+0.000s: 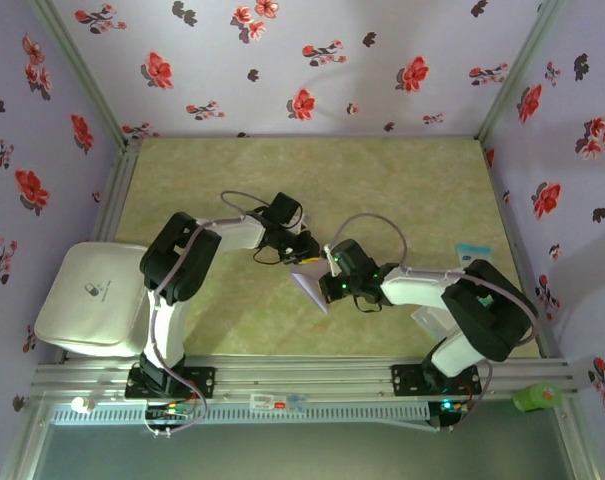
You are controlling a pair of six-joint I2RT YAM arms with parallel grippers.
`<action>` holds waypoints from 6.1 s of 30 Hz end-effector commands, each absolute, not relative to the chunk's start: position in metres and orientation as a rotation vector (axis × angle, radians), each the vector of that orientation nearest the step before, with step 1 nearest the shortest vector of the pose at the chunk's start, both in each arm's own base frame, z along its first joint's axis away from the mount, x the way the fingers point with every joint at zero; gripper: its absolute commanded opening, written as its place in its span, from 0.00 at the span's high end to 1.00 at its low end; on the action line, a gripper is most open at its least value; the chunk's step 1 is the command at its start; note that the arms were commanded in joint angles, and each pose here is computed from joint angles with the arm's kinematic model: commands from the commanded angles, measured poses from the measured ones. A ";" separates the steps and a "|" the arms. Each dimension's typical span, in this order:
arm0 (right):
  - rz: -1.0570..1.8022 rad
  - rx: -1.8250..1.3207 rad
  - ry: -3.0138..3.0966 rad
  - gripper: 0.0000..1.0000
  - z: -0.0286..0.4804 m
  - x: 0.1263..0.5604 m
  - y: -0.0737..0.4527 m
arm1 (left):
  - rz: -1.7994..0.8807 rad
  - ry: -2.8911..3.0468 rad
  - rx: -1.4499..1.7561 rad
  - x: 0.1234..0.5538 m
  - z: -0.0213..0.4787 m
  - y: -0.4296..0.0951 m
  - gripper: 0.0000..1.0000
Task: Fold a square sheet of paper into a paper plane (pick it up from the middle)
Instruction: Third fold the triangle at the center of the table.
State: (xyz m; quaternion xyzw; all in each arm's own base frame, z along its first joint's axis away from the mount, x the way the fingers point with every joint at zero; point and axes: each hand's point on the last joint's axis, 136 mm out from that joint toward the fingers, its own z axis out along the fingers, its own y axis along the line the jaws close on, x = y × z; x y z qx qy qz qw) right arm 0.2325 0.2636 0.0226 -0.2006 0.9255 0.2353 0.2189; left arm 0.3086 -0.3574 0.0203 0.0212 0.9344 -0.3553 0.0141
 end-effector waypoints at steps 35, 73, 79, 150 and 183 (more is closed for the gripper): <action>0.656 -0.578 2.595 1.00 0.017 0.233 0.267 | -1.012 2.983 0.020 0.295 0.006 -0.344 0.81; 0.664 -0.585 2.599 1.00 0.015 0.230 0.266 | -1.367 2.620 -0.312 0.255 0.107 -0.325 0.96; 0.656 -0.584 2.604 1.00 0.015 0.230 0.265 | -1.429 2.621 -0.368 0.240 0.087 -0.341 1.00; 1.143 -0.158 2.754 0.91 0.062 0.187 0.280 | -1.075 2.857 -0.355 0.215 0.004 -0.323 1.00; 0.873 -0.227 2.974 0.93 0.008 0.169 0.266 | -1.066 2.864 -0.348 0.215 0.003 -0.323 1.00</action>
